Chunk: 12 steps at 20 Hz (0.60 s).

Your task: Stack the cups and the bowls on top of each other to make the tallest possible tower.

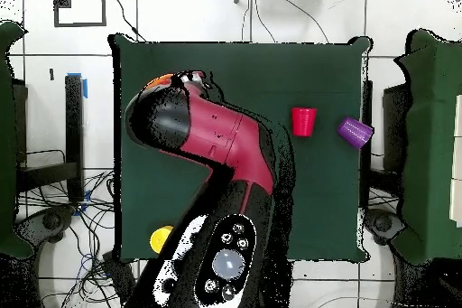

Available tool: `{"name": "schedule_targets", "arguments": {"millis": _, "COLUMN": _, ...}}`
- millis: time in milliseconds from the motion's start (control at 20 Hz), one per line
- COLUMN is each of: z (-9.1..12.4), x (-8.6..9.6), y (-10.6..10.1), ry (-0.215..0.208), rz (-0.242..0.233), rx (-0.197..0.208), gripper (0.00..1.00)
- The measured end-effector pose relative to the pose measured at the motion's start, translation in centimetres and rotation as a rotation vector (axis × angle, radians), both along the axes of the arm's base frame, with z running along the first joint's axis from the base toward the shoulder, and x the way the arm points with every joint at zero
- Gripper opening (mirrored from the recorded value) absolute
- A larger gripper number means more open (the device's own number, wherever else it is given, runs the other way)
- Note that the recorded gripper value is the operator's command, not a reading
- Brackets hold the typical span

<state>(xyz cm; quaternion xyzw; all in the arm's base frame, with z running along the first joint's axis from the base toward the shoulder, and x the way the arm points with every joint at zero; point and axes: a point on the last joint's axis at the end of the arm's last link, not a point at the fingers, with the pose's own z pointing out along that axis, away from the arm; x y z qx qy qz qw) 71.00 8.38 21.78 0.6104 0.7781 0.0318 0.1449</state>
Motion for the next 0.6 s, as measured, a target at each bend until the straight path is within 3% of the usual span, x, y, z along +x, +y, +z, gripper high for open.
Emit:
{"name": "schedule_targets", "arguments": {"millis": 350, "z": 1.8, "x": 0.3, "y": -1.8, "ry": -0.023, "rz": -0.013, "rx": -0.005, "gripper": 1.0}}
{"name": "schedule_targets", "arguments": {"millis": 600, "z": 3.0, "x": 0.2, "y": -1.6, "ry": -0.04, "rz": -0.008, "rx": -0.006, "gripper": 1.0}}
